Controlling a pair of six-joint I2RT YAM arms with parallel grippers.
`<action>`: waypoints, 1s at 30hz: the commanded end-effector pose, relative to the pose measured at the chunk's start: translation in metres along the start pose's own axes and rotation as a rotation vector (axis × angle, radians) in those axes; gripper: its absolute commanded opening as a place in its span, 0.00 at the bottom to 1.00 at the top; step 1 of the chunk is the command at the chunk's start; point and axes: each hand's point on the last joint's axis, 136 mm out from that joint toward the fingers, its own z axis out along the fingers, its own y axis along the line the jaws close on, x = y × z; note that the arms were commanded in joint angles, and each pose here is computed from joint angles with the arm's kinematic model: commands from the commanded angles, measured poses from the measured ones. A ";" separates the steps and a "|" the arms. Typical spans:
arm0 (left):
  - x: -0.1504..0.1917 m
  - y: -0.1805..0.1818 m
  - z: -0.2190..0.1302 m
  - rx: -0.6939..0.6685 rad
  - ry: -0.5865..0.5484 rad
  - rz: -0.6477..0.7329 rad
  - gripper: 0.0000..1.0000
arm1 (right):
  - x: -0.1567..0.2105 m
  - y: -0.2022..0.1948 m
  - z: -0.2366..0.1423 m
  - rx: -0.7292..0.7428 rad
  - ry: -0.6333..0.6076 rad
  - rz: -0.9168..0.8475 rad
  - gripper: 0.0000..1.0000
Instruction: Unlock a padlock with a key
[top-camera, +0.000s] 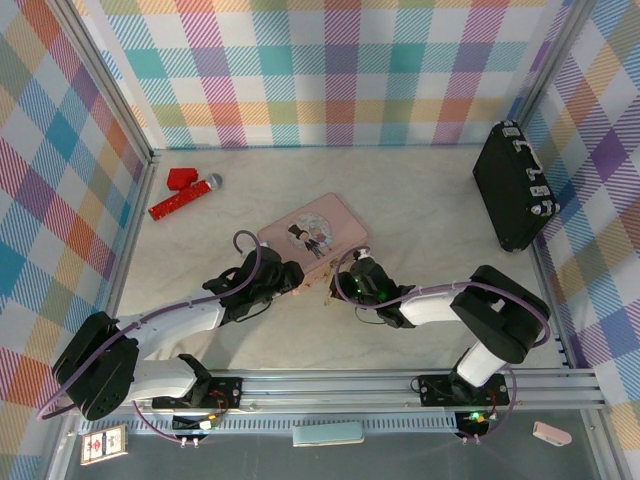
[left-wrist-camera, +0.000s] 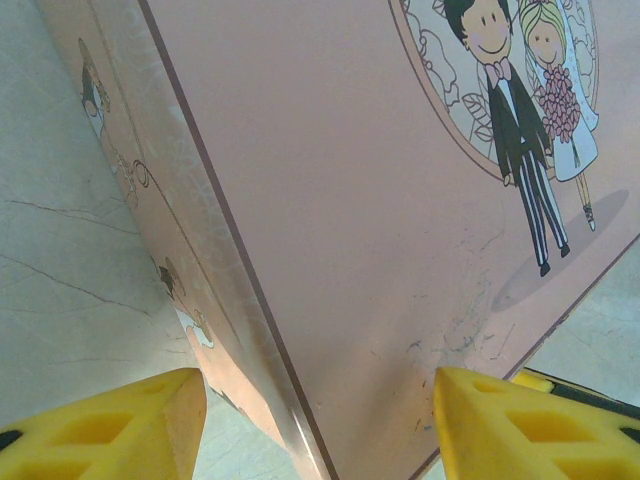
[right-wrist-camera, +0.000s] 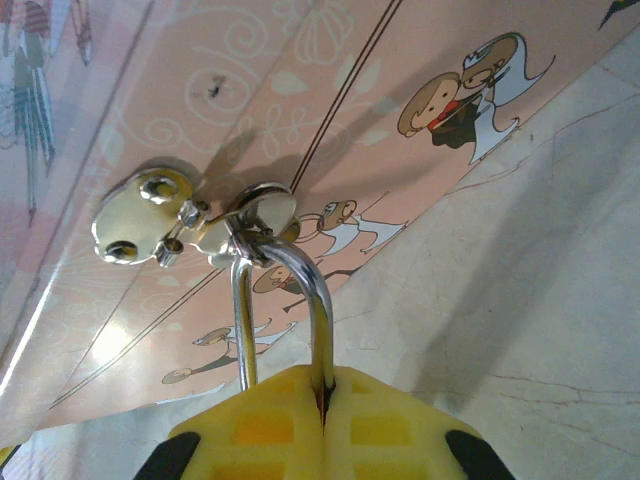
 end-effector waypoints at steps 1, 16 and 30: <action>0.015 0.023 0.003 -0.082 0.035 0.014 0.61 | -0.004 0.007 -0.004 -0.025 -0.021 0.021 0.00; 0.018 0.011 0.008 -0.043 0.048 -0.002 0.60 | -0.033 0.010 -0.001 -0.102 -0.149 0.357 0.00; 0.023 0.018 0.012 -0.083 0.049 -0.004 0.60 | -0.056 0.004 -0.008 -0.093 -0.280 0.489 0.00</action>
